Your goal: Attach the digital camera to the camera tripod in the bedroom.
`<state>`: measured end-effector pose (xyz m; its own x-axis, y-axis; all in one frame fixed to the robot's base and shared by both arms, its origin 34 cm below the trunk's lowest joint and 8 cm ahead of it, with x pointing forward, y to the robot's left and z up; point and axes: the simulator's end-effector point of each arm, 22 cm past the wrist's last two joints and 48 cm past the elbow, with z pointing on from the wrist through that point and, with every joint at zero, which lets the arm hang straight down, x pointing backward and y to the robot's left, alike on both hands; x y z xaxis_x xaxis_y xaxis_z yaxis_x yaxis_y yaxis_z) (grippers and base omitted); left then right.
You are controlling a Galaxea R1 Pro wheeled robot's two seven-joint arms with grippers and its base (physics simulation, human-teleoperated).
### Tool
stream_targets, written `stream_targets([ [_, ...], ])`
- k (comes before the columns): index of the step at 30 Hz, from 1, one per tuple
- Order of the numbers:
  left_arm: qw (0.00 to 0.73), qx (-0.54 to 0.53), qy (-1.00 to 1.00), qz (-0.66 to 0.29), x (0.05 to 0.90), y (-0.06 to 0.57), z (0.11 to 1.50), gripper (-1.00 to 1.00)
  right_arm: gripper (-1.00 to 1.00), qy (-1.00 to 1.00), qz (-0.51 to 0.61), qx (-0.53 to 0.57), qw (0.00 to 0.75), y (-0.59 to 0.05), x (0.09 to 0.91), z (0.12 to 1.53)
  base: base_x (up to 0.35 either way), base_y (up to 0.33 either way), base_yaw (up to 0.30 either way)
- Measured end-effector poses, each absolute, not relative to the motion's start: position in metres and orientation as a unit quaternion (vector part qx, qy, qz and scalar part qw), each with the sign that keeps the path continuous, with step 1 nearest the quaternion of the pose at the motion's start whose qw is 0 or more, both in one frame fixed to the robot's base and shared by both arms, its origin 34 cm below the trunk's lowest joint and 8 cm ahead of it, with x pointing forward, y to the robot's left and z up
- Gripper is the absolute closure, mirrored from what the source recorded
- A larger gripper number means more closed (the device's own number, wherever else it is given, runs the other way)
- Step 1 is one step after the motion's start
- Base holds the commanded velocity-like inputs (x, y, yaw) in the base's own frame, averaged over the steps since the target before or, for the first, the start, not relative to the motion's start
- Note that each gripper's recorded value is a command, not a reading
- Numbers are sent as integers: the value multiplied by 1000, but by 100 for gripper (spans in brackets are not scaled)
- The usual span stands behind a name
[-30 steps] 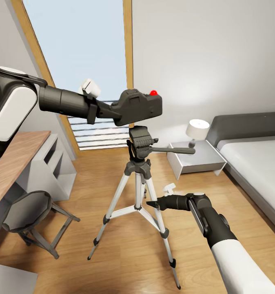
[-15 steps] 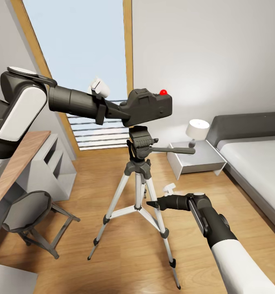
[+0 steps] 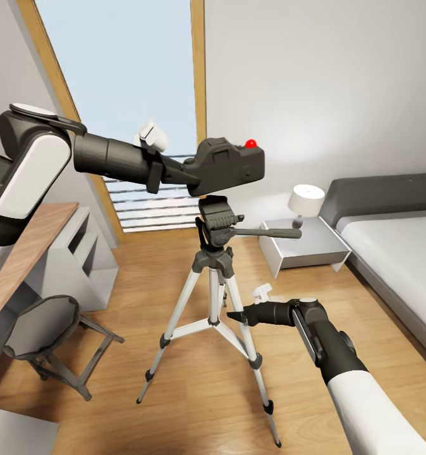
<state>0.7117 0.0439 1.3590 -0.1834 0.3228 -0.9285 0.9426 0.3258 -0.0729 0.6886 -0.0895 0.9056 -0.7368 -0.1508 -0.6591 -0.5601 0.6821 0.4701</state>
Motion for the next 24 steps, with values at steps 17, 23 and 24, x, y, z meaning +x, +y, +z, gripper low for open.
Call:
stream_targets([
  [17,429,461,702,-333,716,59,1342,100,100,867,342,-206,299,-90,688,906,0,0,0],
  [23,424,463,704,-333,714,58,1338,100,100,867,342,-205,299,-90,689,906,0,0,0],
  [24,423,464,704,-333,714,58,1338,100,100,867,342,-205,299,-90,689,906,0,0,0],
])
